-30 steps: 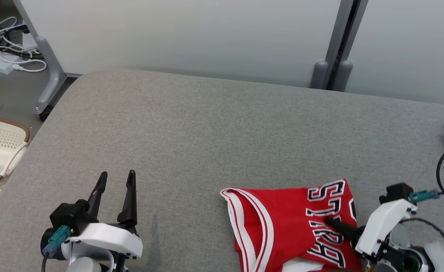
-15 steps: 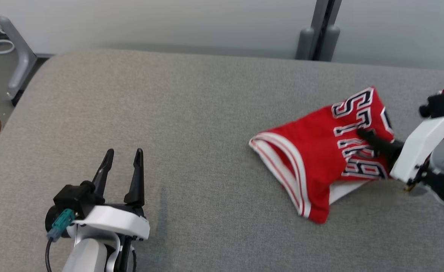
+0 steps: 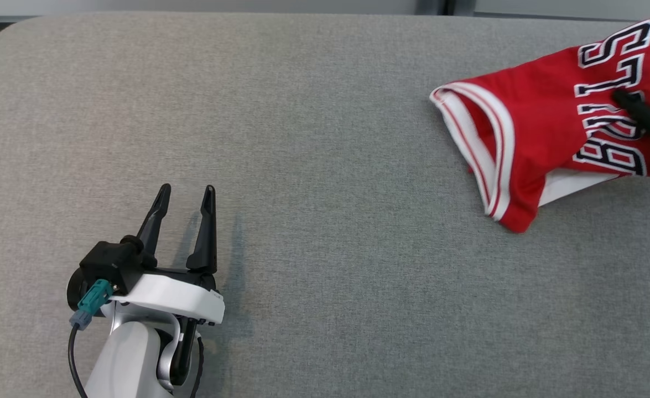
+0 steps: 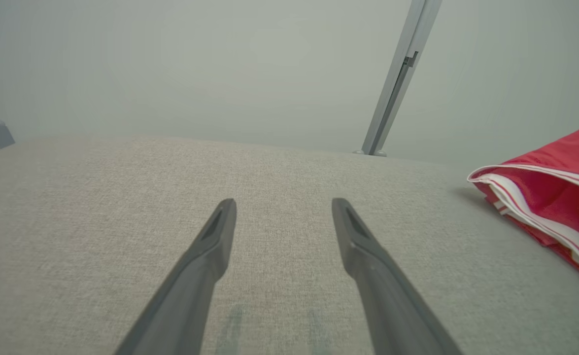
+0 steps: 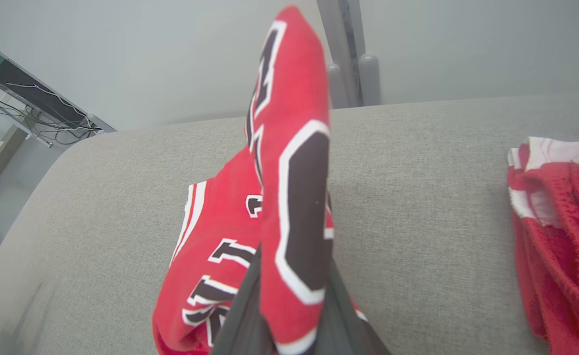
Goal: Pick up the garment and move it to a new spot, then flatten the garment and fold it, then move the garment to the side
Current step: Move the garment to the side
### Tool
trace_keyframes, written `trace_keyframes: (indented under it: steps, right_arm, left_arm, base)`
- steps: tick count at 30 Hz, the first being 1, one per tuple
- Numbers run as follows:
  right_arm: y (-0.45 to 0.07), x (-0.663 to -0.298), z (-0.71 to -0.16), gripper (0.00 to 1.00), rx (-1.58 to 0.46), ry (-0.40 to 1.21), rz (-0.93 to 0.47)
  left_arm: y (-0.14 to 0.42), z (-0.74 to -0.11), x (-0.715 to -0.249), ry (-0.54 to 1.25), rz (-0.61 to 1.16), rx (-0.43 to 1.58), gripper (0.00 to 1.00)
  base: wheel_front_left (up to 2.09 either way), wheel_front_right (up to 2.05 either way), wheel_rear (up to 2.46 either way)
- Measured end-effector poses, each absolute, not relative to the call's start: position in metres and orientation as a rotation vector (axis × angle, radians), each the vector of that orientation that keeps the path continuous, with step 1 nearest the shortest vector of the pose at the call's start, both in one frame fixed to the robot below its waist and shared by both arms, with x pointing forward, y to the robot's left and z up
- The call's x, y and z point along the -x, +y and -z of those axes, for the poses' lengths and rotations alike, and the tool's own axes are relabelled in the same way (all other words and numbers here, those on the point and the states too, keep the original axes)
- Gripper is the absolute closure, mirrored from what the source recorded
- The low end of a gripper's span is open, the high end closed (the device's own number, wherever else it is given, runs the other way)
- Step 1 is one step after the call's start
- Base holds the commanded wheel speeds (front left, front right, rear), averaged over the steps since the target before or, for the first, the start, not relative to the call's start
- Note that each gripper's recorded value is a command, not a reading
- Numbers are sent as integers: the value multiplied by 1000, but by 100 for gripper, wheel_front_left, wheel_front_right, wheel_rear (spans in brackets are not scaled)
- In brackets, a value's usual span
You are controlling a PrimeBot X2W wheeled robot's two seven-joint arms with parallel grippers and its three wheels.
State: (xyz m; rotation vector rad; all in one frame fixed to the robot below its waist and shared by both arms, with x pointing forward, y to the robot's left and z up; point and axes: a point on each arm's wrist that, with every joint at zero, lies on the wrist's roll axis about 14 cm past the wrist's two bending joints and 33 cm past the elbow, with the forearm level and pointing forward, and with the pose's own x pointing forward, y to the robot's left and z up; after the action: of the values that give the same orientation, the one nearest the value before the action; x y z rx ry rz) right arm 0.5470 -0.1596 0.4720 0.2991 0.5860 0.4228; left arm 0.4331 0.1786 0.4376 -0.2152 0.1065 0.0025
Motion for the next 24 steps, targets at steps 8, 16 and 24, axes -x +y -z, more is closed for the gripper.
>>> trace_keyframes:
  steps: [8,16,24]
  right_arm:
    - [-213,-558,-482,100,-270,551,-306]
    - [-263,-572,-485,100,-198,522,-182]
    - [-303,-586,-470,100,-125,527,-61]
  left_arm:
    - [165,-429,-442,125,34,214,0]
    - [159,-420,-449,143,54,209,0]
    - [159,-410,-457,160,57,202,0]
  base:
    - [0,0,0]
    - [0,0,0]
    - [0,0,0]
